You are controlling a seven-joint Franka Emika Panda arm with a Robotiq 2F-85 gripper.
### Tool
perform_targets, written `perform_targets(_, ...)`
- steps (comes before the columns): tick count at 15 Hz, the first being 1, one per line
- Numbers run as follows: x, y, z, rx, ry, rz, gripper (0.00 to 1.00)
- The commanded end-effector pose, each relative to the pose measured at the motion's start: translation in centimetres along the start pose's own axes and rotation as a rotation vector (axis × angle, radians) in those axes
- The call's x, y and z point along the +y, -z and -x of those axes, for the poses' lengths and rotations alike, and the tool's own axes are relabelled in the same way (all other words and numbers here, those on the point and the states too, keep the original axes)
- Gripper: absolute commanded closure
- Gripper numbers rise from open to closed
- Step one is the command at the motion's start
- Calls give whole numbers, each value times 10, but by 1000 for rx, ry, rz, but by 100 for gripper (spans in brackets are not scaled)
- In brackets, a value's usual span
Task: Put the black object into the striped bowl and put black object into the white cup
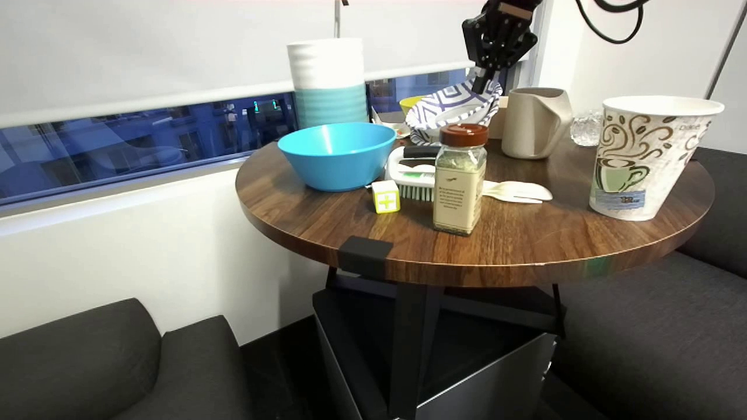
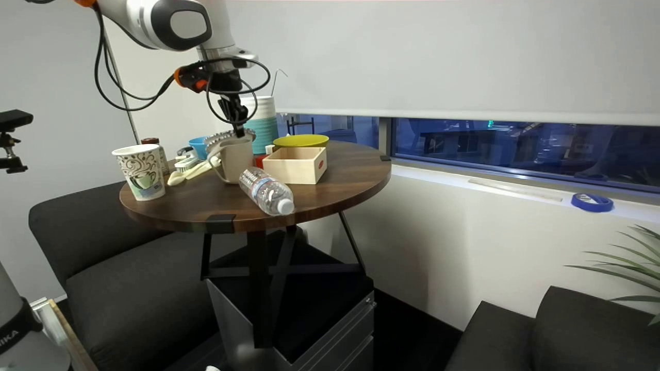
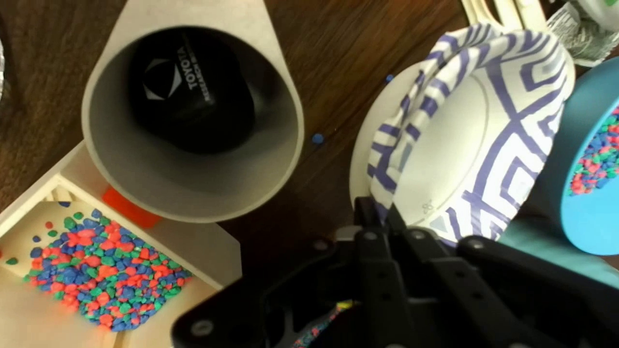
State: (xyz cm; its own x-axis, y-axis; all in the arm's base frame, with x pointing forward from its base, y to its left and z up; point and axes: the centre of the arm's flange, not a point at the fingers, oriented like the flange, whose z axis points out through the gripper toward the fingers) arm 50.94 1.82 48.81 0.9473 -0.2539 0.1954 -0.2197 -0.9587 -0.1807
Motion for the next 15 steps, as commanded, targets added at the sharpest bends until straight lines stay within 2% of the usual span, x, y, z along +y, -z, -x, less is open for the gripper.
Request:
perform_targets(1, -7, -8, -17, -69, -30, -18, 99)
perform_targets(10, -8, -24, -27, -126, -52, -5, 99)
perform_targets(11, -8, -25, -27, -129, -52, -5, 71)
perform_targets(12, -8, -24, -28, -131, -54, -4, 70)
perform_targets(15, -7, -18, -28, -111, -55, 13, 51)
